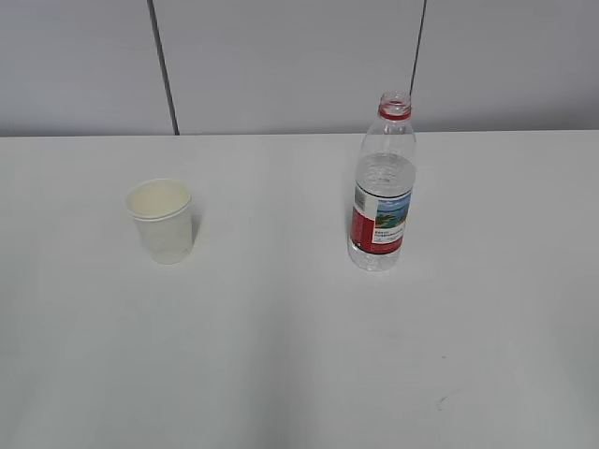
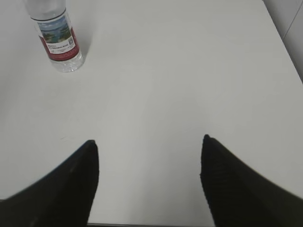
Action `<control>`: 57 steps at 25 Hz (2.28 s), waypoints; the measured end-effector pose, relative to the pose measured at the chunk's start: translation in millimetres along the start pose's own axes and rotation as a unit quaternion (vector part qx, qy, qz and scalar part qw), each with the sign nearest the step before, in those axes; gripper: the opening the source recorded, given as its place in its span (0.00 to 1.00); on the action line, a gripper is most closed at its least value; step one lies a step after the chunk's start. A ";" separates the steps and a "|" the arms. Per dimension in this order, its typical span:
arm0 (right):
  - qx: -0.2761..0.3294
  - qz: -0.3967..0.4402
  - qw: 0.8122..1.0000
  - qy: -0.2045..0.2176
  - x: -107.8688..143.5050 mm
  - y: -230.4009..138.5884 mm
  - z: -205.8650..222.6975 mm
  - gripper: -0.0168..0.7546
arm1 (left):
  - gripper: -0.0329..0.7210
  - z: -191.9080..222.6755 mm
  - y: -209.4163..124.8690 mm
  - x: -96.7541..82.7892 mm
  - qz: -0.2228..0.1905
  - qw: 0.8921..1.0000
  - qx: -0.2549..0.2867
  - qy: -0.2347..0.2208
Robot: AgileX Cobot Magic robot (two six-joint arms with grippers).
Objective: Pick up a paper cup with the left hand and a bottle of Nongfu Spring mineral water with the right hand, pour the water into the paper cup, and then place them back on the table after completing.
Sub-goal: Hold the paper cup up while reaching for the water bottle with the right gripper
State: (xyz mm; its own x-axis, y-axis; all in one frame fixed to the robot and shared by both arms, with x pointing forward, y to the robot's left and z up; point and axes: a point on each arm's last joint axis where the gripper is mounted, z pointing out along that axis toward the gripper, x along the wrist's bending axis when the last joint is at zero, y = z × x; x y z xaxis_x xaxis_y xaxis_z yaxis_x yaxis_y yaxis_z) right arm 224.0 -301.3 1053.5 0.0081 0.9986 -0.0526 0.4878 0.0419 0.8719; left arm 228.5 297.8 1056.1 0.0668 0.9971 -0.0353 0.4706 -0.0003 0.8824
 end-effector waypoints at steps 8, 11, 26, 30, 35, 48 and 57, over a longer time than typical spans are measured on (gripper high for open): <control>0.009 0.002 1.000 0.006 -0.5 40.8 9.5 0.67 | 0.37 6.7 8.1 0.5 0.000 1.000 0.018 0.002; 0.011 0.010 1.000 0.018 1.6 58.0 26.3 0.67 | 0.37 16.4 20.0 2.1 0.002 1.000 0.028 0.009; -0.042 0.073 0.995 0.050 7.3 112.1 107.2 0.67 | 0.37 95.1 100.8 5.4 -0.007 0.992 -0.127 0.012; -0.034 0.073 0.996 0.045 7.0 115.9 127.3 0.67 | 0.37 126.7 108.8 7.4 0.000 0.992 -0.122 0.017; -0.027 0.070 0.996 0.038 6.4 118.8 154.4 0.67 | 0.37 171.5 111.5 9.8 -0.002 0.994 -0.112 0.020; -0.052 0.001 0.999 0.014 4.2 120.5 214.0 0.67 | 0.37 249.9 55.0 15.2 -0.063 0.992 -0.106 0.019; -0.057 -0.005 0.998 -0.002 3.5 82.4 228.1 0.67 | 0.37 251.9 24.5 -1.6 -0.011 0.988 -0.134 -0.073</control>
State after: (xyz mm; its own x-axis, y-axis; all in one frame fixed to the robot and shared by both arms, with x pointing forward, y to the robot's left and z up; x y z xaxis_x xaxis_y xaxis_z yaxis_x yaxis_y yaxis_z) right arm 463.4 -301.9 1014.2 0.0084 0.9980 -0.0632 0.3861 0.0550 0.9208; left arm 461.5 277.1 959.6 0.1951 0.9750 -0.1063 0.2242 0.0612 0.9726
